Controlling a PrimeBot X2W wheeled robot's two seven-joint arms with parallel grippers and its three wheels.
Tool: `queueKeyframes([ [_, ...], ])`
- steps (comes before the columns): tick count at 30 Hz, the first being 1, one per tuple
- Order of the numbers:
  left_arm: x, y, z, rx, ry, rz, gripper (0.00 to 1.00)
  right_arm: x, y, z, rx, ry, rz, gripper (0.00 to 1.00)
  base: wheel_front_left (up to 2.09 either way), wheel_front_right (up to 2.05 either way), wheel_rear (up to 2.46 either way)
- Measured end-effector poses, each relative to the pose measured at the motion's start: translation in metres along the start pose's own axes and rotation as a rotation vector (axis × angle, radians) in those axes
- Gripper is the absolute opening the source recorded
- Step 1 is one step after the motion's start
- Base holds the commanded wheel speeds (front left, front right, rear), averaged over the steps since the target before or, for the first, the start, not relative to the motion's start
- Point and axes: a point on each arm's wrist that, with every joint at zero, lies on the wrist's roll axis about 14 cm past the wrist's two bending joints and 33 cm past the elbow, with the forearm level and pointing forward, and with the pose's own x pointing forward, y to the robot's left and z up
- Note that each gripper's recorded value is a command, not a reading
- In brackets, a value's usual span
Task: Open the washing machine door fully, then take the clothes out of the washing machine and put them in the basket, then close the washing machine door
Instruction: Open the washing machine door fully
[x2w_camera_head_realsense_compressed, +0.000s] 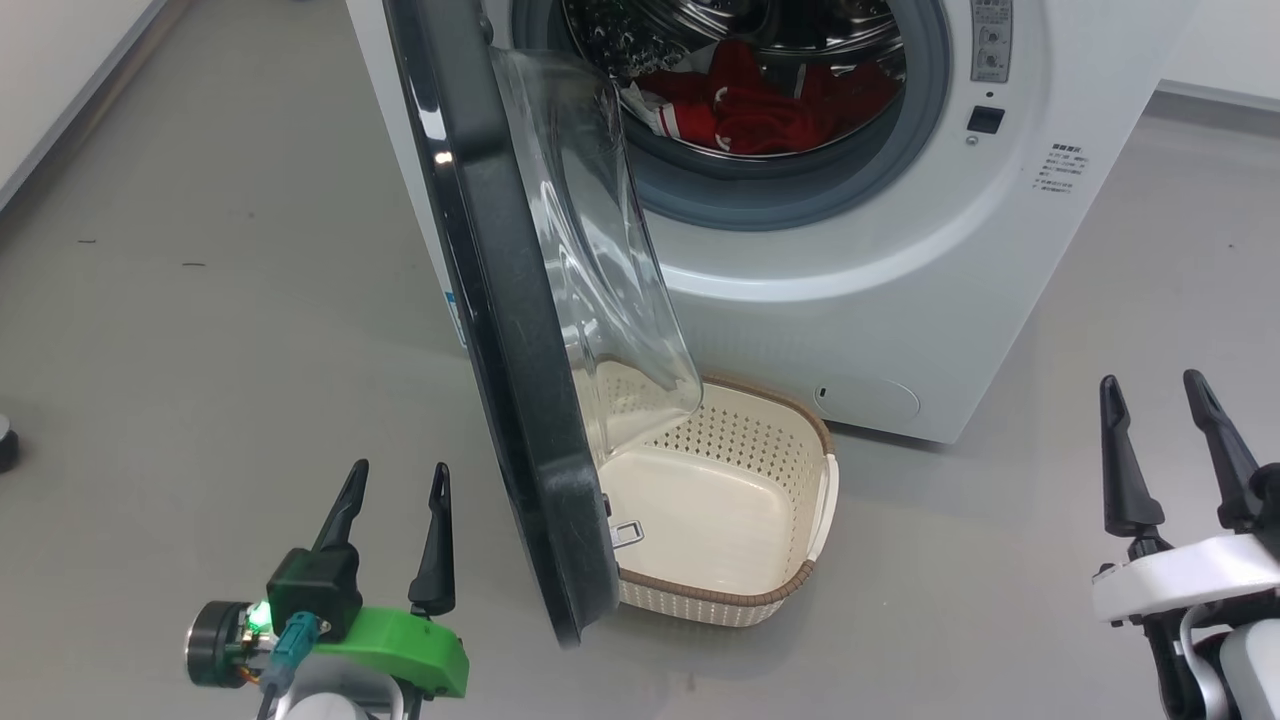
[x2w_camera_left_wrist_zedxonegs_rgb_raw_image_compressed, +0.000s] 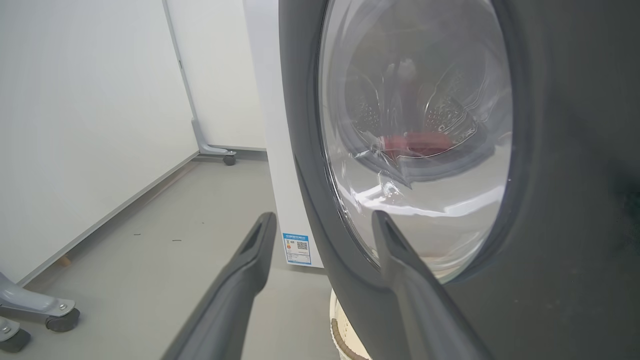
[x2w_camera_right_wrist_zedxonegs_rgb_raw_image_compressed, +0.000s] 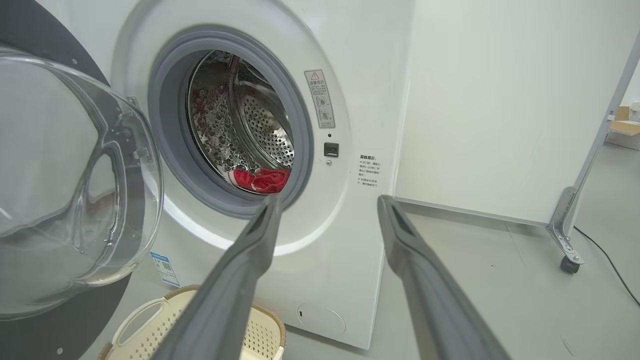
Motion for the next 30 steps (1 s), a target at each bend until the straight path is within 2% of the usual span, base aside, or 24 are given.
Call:
queueKeyframes([
  [2,0.000,0.000,-0.001,0.000,0.003,0.000,1.00,0.000,0.003,0.004,-0.006,-0.018,-0.007,1.00,0.00,0.00,0.00],
  [18,0.001,0.000,-0.003,0.006,0.010,-0.002,1.00,-0.031,0.028,-0.032,0.055,0.067,-0.046,1.00,0.00,0.00,0.00],
  [30,0.001,-0.001,-0.007,0.008,0.021,-0.002,1.00,-0.030,0.030,-0.029,0.042,0.053,-0.054,1.00,0.00,0.00,0.00],
])
